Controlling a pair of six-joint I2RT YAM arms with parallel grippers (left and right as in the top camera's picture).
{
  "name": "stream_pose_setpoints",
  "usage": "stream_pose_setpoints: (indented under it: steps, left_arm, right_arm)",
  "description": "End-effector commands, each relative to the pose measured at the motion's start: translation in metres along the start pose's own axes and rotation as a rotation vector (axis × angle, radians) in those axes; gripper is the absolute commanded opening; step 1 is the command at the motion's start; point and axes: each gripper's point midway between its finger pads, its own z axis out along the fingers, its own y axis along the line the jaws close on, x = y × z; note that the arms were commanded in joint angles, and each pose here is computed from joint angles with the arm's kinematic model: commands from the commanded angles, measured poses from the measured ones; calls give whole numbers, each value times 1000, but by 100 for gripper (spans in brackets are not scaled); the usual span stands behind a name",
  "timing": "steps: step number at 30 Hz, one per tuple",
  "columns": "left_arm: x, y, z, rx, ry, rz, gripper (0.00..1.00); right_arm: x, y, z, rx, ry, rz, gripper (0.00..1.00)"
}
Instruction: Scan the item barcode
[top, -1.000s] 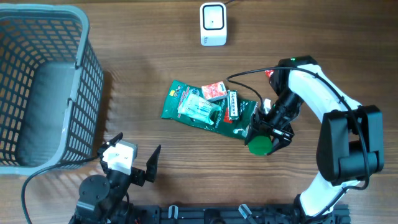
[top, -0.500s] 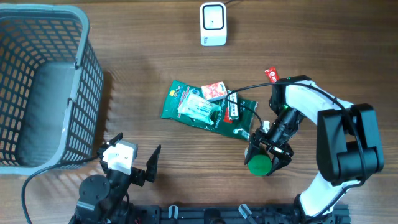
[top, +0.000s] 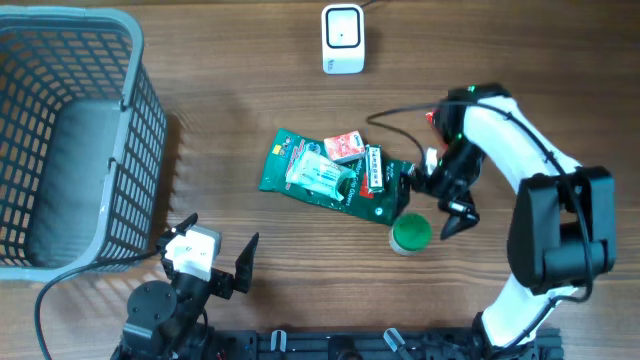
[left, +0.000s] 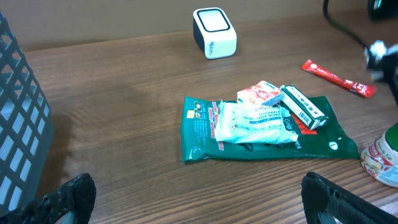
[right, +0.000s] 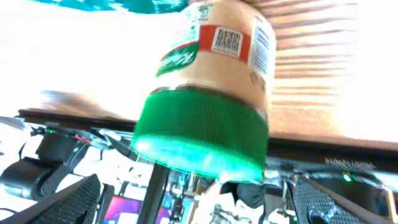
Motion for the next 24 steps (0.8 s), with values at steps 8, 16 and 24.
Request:
stream_pose_setpoints:
  steps: [8, 16, 24]
  left_arm:
    - [3, -2, 2, 12, 7, 19, 100]
    - [3, -2, 2, 12, 7, 19, 100]
    - [3, -2, 2, 11, 7, 19, 100]
  right_arm:
    - [43, -27, -73, -110, -523, 1040, 100]
    - [-24, 18, -3, -327, -501, 974, 100]
    - [-16, 4, 16, -166, -568, 962, 100]
